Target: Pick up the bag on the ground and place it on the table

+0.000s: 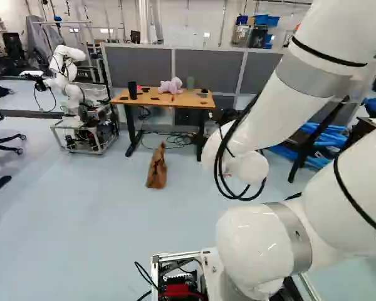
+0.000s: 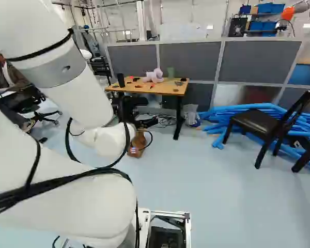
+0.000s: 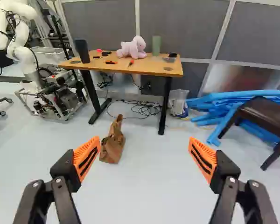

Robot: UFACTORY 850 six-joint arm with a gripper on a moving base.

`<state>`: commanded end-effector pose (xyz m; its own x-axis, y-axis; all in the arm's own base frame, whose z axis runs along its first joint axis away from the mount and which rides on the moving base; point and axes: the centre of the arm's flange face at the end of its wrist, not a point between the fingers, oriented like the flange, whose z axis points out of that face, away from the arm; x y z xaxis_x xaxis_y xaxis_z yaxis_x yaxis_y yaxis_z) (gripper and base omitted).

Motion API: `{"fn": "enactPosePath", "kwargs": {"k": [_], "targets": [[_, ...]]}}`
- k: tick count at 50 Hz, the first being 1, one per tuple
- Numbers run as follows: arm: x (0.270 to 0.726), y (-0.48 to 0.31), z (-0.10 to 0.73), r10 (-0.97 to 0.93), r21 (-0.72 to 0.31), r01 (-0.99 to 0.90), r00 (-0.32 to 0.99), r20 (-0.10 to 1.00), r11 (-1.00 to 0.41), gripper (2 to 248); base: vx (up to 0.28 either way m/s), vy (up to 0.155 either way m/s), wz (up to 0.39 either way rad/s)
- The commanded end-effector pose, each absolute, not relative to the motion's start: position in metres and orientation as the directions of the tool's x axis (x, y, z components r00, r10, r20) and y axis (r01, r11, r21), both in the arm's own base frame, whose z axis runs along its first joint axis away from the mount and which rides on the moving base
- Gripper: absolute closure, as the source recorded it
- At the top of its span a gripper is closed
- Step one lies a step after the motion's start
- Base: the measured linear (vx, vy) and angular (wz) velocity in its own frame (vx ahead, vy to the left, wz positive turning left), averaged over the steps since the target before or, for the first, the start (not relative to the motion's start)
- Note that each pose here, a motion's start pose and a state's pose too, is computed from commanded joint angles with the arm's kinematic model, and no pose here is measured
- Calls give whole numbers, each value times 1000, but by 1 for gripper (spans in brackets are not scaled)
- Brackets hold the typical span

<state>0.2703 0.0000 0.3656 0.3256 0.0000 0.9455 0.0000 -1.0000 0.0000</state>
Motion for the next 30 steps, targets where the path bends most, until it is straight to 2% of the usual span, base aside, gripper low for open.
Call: {"fn": "enactPosePath", "kwargs": {"k": [30], "targets": [[270, 0, 366, 0, 0, 0, 326, 946, -1000, 3, 3, 0, -1]]}}
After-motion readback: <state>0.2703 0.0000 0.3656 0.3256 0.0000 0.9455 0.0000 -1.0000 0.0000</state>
